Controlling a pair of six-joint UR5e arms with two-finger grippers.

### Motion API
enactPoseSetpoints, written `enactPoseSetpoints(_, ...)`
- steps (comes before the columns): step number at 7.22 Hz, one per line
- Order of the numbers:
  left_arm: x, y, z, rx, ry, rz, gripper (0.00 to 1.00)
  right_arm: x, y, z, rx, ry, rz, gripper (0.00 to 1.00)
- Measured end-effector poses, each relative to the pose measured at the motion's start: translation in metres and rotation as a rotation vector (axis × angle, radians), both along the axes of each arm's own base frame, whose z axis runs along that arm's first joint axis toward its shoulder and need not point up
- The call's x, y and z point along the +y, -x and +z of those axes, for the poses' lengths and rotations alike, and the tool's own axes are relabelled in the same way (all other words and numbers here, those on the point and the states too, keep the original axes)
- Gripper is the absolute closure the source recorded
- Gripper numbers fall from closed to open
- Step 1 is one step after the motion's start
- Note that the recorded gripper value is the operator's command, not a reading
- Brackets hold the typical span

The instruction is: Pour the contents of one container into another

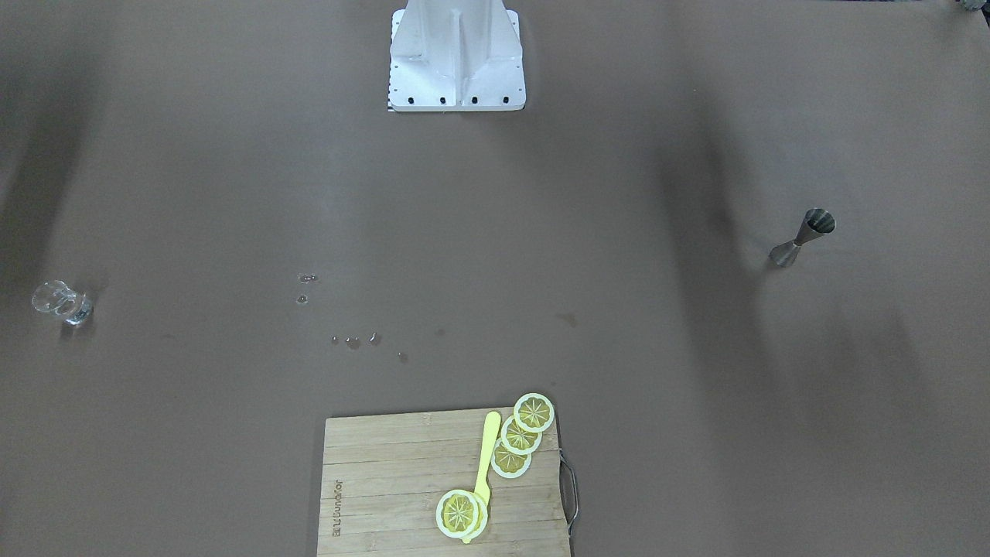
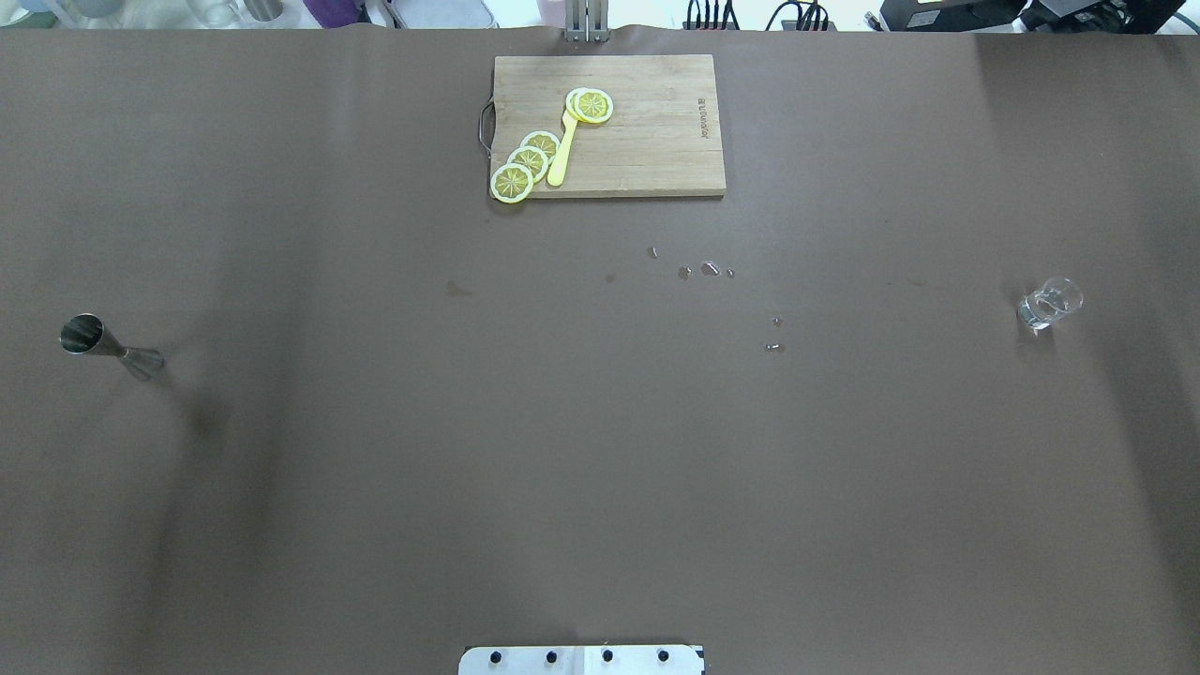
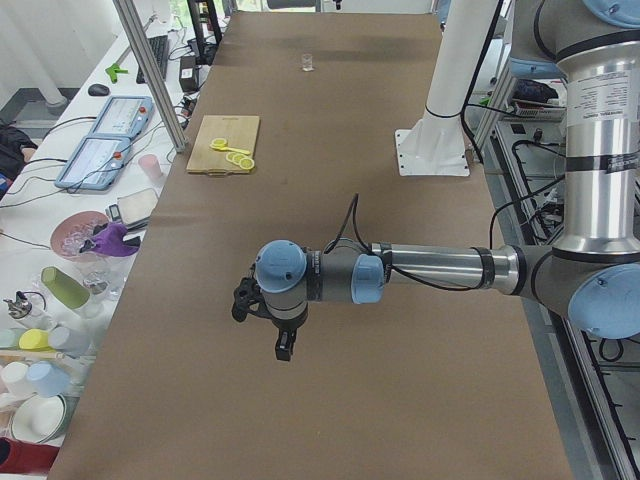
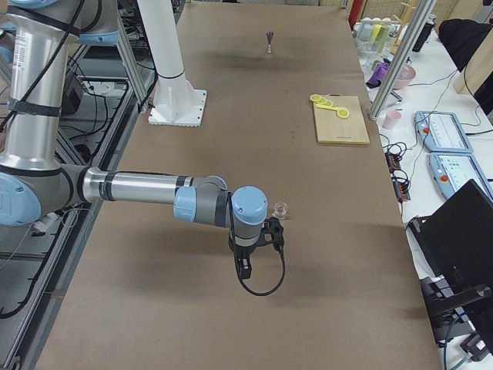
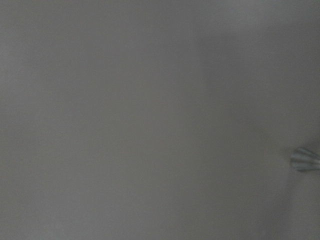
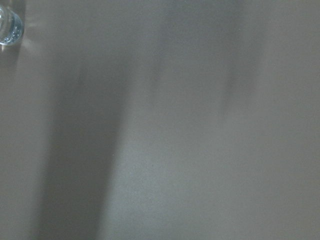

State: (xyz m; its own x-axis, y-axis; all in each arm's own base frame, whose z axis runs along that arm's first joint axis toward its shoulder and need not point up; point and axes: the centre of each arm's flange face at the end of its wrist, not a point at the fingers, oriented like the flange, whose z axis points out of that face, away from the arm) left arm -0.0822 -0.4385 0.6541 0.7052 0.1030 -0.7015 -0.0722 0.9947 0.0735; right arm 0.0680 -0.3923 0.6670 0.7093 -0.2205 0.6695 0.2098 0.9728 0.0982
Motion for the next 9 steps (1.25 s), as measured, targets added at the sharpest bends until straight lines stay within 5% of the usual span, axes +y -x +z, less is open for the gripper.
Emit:
enactPoseSetpoints(3, 0.017, 0.016, 0.016, -0.078, 0.022, 0.004, 0.02, 0.002, -0.007, -0.005, 0.017, -0.016, 0.006, 0.0)
enactPoseSetpoints(9, 0.01, 0.017, -0.001, -0.045, -0.02, -0.008, 0.02, 0.018, -0.025, -0.003, 0.072, -0.004, 0.036, 0.0)
